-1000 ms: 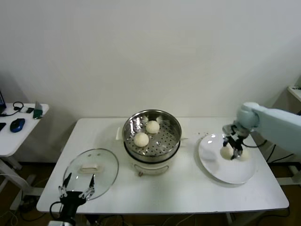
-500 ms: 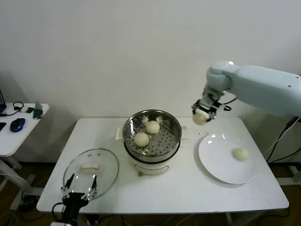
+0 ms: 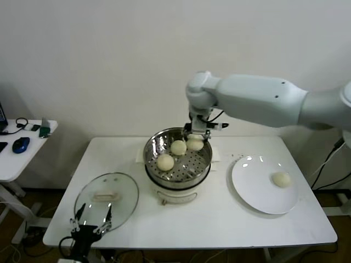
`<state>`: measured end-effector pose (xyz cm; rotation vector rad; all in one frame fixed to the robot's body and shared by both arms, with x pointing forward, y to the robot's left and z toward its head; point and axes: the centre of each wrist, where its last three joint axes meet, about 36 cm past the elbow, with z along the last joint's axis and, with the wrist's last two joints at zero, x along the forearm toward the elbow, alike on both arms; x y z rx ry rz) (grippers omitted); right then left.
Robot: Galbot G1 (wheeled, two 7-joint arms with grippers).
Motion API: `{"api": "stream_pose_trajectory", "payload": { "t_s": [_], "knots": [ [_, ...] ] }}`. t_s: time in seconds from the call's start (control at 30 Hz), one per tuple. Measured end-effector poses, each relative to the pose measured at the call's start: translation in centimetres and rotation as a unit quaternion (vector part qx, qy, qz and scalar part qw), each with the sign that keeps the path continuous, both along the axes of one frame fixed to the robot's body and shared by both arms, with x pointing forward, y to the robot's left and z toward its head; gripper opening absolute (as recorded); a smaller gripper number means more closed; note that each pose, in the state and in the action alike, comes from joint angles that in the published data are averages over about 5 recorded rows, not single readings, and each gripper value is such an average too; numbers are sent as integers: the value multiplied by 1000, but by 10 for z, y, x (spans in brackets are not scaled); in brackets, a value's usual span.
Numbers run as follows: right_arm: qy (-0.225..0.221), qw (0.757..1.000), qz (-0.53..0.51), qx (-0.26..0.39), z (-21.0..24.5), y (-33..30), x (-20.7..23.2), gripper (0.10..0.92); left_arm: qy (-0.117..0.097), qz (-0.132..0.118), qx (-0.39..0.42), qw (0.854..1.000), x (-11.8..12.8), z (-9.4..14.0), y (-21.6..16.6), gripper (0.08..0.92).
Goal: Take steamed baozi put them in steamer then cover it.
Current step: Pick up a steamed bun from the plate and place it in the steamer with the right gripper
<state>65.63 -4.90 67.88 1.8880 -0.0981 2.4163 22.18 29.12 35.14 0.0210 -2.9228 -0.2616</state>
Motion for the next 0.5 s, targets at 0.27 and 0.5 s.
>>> {"api": "stream_pose_trajectory", "payload": {
  "t_s": [0.27, 0.5],
  "knots": [
    [28, 998, 49, -29, -43, 35, -12, 690, 0, 1, 2, 1000, 3, 0, 3, 823],
    [50, 995, 71, -43, -72, 48, -22, 695, 2, 2, 1, 1000, 4, -2, 5, 823]
  ]
}}
